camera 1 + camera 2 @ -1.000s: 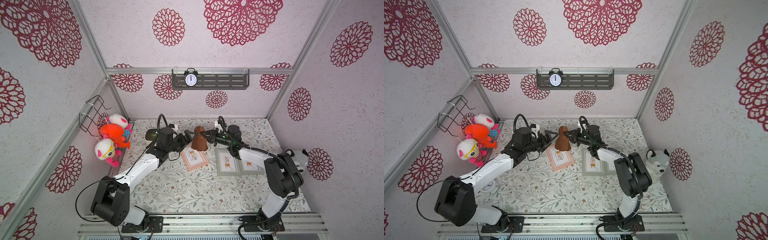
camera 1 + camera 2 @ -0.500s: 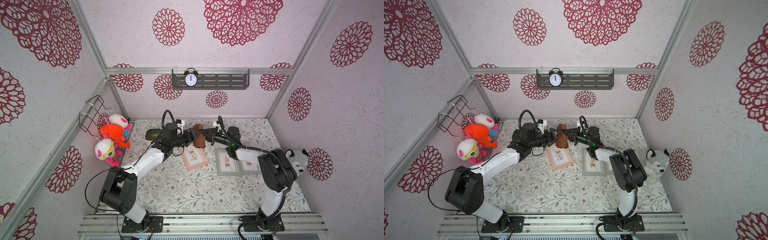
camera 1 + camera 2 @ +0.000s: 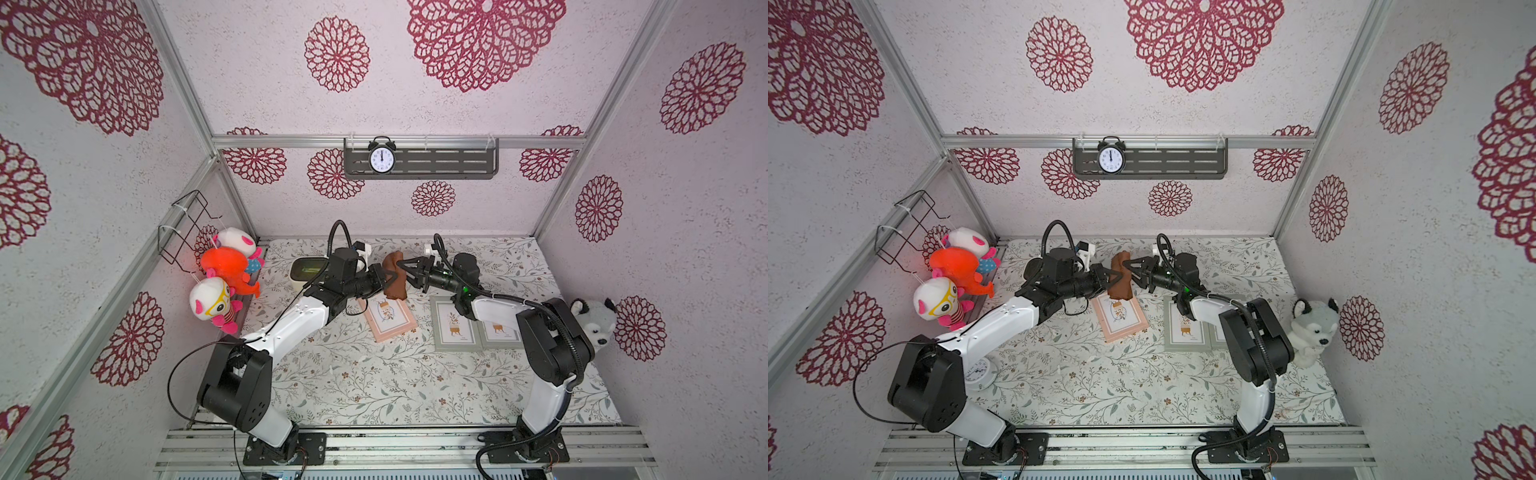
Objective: Wipe the picture frame with a cloth
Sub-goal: Adjust the cleaning item, then wipe the dirt from the picture frame.
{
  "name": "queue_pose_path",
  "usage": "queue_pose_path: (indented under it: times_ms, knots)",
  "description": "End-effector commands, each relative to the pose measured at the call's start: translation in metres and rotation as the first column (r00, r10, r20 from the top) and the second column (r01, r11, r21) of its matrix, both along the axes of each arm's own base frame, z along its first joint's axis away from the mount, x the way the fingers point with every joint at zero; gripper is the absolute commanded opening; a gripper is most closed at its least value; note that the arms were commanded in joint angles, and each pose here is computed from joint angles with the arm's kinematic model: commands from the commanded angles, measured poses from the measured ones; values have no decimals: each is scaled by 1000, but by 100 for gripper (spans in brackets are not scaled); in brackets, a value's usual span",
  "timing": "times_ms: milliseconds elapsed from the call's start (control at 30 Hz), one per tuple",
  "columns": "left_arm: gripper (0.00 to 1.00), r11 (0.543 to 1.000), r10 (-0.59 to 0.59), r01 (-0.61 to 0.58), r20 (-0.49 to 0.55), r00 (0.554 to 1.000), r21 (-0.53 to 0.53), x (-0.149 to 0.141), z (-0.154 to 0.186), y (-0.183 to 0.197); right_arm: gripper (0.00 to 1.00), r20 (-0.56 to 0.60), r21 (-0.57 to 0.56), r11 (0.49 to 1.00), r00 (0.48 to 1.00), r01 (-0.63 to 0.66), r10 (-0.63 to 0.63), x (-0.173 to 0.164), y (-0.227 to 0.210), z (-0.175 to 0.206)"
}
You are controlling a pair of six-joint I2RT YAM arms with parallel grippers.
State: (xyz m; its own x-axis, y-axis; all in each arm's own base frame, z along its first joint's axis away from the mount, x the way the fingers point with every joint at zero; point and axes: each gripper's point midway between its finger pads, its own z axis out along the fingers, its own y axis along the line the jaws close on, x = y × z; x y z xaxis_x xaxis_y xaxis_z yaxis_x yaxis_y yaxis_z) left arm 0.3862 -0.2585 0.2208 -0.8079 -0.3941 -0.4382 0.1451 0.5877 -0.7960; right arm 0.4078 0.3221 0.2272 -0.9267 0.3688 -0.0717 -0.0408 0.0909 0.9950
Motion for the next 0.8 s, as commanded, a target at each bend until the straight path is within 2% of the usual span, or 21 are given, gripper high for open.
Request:
queue_pose_path:
  times_ms: [0, 100, 233, 300, 367, 433, 633, 767]
  knots:
    - [0, 975, 135, -125, -44, 990, 182, -15, -24, 54, 59, 147, -231, 970, 988, 78, -44, 3, -28, -14]
    - [0, 909, 270, -216, -108, 957, 355, -36, -54, 104, 62, 162, -420, 902, 986, 98, -31, -1, -42, -53]
    - [0, 773, 402, -253, -141, 905, 582, -66, -85, 154, 63, 164, -645, 757, 986, 101, 8, -5, -61, -104]
    - [0, 738, 425, -239, -159, 891, 631, -73, -96, 164, 61, 152, -726, 682, 988, 87, 36, -4, -65, -124]
    - [0, 731, 432, -230, -175, 885, 642, -74, -105, 164, 60, 144, -771, 634, 987, 68, 69, -2, -63, -138]
    - [0, 740, 431, -225, -190, 882, 634, -70, -113, 160, 59, 137, -788, 614, 986, 50, 96, 2, -56, -147]
    - [0, 752, 390, -176, -212, 896, 635, -51, -131, 142, 53, 102, -812, 584, 977, -26, 185, 11, -25, -170]
    - [0, 743, 346, -137, -200, 917, 655, -36, -137, 128, 43, 83, -824, 565, 976, -48, 203, 17, -14, -182]
